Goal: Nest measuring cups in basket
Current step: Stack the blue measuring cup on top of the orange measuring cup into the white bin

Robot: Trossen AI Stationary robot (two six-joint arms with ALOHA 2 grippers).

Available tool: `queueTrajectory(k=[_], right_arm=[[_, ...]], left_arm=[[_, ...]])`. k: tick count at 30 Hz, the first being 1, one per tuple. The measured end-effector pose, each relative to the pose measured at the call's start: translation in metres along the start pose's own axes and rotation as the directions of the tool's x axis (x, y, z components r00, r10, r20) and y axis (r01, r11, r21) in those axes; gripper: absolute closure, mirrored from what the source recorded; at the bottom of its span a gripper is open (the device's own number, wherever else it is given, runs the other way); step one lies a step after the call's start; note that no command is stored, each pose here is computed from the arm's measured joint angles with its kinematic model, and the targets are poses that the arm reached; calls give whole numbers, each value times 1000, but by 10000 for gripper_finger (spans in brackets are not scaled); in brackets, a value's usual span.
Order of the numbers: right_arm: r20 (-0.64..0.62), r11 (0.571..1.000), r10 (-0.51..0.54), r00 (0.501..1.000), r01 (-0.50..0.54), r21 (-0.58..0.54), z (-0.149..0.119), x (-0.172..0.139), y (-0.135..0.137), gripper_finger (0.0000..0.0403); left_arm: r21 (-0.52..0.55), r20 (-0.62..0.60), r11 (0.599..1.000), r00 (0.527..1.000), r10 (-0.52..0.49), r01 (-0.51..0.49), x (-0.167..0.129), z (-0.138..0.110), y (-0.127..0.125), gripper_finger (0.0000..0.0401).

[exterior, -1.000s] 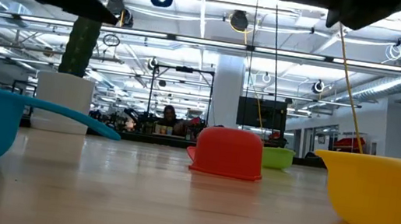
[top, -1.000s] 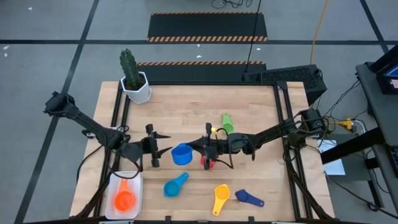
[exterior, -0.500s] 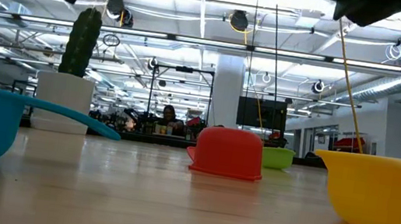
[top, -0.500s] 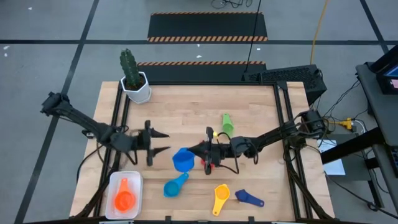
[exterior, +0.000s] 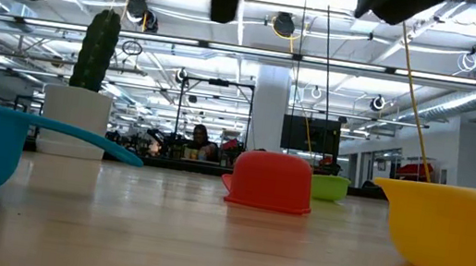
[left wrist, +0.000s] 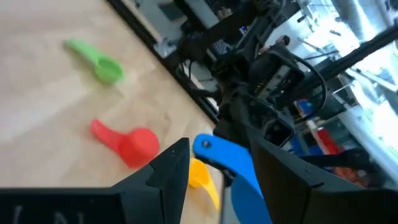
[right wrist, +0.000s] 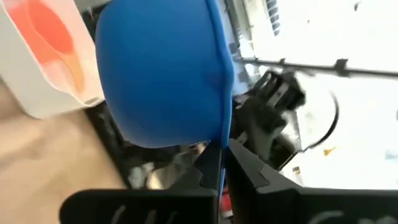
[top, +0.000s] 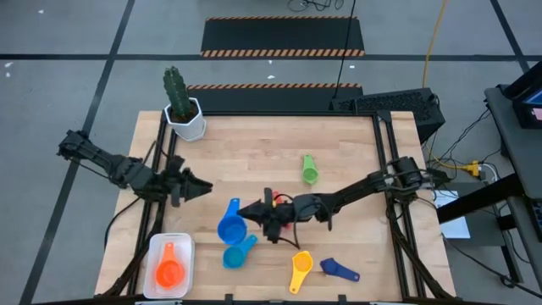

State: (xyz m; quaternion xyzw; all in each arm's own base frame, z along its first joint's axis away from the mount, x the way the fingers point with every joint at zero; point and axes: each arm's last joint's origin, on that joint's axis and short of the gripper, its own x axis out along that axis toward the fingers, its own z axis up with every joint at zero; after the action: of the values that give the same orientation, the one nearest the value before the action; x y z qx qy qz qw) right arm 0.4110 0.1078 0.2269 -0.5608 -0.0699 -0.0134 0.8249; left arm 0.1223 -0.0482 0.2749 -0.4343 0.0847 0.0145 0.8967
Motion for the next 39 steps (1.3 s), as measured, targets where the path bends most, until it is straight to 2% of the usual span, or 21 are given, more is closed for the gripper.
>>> queueTrajectory(k=[3,7,14,19,24,39], right_arm=[[-14,992,-18,1000,16,-122,0,8,0,403],[-26,959,-20,999,11,-285,-3,11,1,403],[6,915,-12,1000,14,-403,-9,13,-3,403],[54,912,5,999,18,-410,-10,13,-3,403],[71,910,15,997,16,-413,-11,13,-3,403],[47,930,21,999,-2,-366,-8,12,0,403]], left_arm=[[-68,-36,998,999,16,-19,2,-3,2,226],[-106,-63,993,997,50,-56,6,-7,4,226],[-137,-81,987,994,77,-88,18,-13,4,226],[-148,-79,982,991,108,-119,30,-16,5,226],[-162,-44,984,996,73,-79,37,-15,1,226],[-139,-63,987,996,70,-78,29,-12,3,226]])
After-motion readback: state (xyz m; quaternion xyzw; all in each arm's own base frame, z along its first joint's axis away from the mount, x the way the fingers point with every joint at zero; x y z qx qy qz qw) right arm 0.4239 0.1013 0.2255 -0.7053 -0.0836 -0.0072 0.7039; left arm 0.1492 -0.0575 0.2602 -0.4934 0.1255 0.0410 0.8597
